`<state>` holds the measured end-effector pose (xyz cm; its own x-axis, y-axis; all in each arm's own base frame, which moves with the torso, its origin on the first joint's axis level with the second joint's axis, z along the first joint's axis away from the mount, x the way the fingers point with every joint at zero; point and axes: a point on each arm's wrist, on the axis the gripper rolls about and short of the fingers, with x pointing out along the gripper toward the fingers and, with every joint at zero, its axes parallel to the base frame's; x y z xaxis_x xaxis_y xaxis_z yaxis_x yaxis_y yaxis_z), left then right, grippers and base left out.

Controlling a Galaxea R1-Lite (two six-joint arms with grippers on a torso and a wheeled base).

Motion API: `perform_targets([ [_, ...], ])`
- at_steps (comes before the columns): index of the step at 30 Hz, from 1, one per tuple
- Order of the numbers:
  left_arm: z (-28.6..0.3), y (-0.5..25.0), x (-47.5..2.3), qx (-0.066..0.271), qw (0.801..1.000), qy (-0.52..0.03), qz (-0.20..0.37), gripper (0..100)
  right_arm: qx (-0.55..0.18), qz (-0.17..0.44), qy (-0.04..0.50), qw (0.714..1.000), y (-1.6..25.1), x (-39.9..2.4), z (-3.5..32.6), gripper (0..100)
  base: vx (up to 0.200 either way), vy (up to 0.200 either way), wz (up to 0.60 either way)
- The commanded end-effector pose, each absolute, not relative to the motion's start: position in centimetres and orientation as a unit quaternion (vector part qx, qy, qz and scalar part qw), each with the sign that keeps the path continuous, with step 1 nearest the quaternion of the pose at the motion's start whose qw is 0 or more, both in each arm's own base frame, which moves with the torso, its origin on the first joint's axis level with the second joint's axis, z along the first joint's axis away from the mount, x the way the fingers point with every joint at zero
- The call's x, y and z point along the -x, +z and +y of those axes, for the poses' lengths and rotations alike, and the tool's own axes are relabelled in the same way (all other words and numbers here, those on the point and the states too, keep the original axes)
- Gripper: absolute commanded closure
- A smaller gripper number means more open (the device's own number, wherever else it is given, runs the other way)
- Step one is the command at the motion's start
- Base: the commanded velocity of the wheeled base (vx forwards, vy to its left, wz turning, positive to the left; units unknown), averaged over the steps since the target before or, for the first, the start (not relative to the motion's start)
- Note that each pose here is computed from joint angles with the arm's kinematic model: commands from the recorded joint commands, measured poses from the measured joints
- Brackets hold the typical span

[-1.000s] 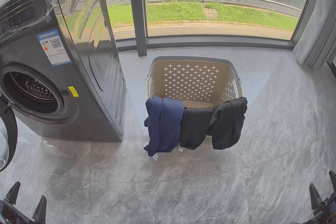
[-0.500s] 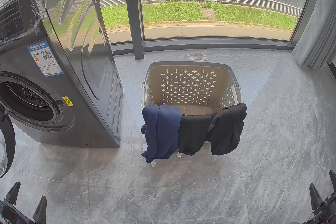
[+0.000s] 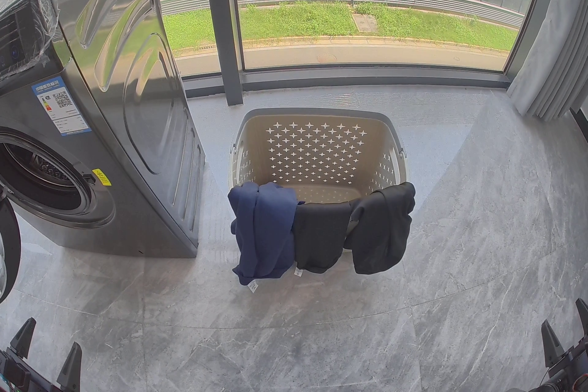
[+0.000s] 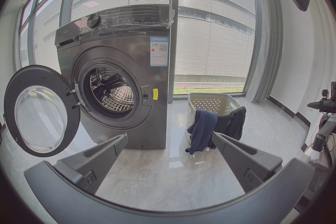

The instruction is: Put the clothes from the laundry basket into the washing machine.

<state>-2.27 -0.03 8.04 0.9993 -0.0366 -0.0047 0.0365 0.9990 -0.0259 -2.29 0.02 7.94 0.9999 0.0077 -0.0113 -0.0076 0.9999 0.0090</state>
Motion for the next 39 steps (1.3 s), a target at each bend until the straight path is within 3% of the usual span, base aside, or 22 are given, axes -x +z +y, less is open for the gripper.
perform_targets([
  [1,-0.03,7.57,2.21,0.013,1.000,-0.018,0.007,0,-0.005,0.002,0.004,1.000,7.63,2.34,0.02,0,0.000,0.000,0.00],
  [7,-0.03,7.57,2.21,0.012,1.000,-0.018,0.007,0,-0.004,0.002,0.004,1.000,7.63,2.34,0.02,0,0.000,0.000,0.00],
  [18,-0.03,7.57,2.21,0.013,1.000,-0.018,0.007,0,-0.005,0.002,0.004,1.000,7.63,2.34,0.02,0,0.200,0.000,0.00],
  [27,-0.03,7.57,2.21,0.013,1.000,-0.018,0.007,0,-0.005,0.002,0.004,1.000,7.63,2.34,0.02,0,0.000,0.000,0.00],
  [39,-0.04,7.56,2.22,0.013,1.000,-0.018,0.006,0,-0.005,0.002,0.004,1.000,7.63,2.34,0.02,0,0.000,-0.150,0.00],
])
